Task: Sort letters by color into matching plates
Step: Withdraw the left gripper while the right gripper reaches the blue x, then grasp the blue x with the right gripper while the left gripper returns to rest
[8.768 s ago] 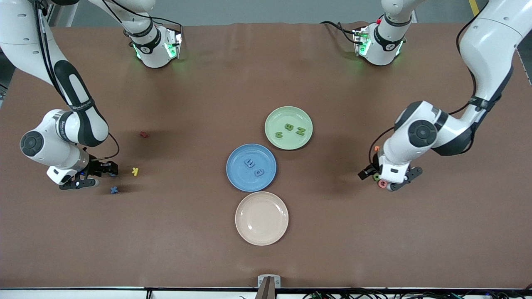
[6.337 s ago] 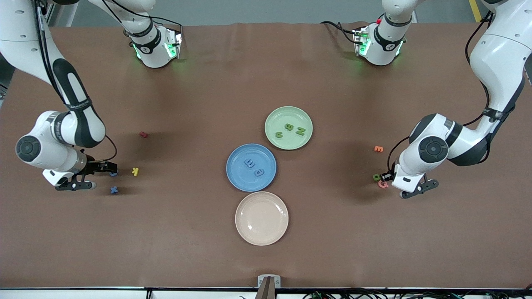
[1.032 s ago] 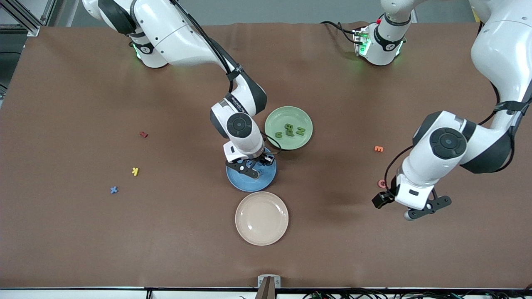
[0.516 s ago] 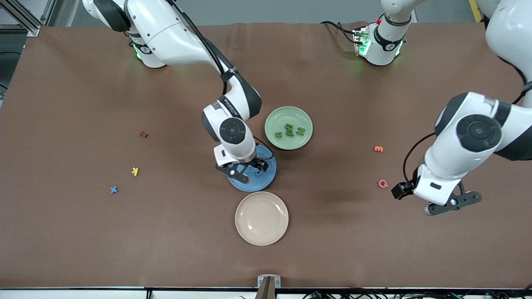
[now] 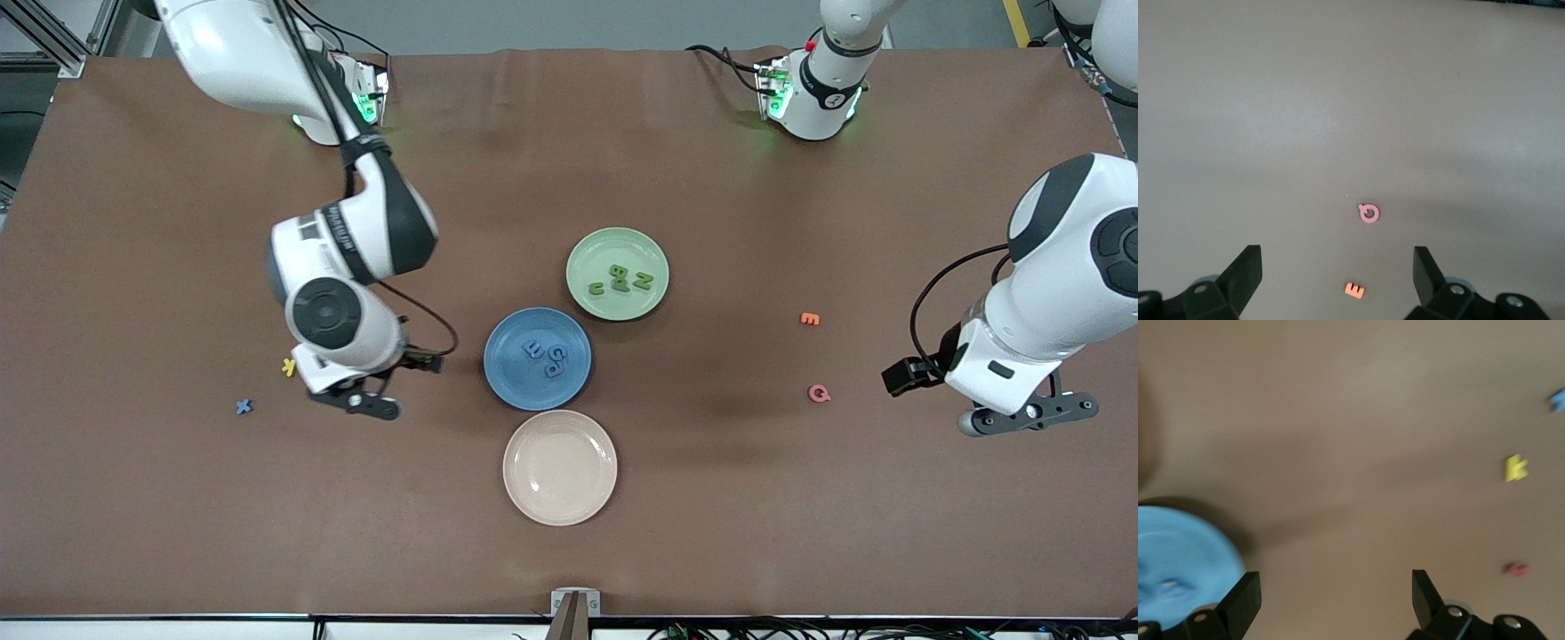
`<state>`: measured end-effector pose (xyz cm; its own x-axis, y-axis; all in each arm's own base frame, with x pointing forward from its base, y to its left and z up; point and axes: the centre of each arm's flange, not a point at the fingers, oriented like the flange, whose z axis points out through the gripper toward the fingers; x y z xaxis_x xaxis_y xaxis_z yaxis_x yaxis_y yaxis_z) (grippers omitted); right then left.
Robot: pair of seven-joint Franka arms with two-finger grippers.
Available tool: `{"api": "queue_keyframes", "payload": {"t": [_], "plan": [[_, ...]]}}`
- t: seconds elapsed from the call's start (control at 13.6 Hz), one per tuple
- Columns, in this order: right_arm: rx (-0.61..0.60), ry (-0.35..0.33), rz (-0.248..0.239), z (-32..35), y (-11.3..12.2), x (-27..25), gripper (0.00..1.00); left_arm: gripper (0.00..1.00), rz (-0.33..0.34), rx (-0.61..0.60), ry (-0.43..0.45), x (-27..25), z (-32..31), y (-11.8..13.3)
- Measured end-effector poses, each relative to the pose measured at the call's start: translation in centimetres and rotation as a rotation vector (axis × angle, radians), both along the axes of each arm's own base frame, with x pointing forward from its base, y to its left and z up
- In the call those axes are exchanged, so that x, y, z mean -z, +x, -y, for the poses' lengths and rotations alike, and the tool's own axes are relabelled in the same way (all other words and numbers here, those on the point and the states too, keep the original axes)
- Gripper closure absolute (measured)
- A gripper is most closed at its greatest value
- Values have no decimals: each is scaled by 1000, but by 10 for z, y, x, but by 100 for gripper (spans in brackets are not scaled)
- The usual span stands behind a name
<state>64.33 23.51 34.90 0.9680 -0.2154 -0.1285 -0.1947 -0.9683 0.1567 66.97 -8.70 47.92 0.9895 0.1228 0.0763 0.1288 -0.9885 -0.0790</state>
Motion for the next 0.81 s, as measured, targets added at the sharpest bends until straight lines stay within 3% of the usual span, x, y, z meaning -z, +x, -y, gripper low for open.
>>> {"api": "queue_keyframes", "payload": {"t": [0.22,0.59,0.81], "plan": [[-72,32,-29,102,14,7,0,0,-12,22,-20,-10,8,-6],[-150,82,25,218,-1,59,0,0,-65,40,13,-26,12,-17],[-227,92,87,273,-9,83,0,0,-67,20,34,-45,20,-27]]}}
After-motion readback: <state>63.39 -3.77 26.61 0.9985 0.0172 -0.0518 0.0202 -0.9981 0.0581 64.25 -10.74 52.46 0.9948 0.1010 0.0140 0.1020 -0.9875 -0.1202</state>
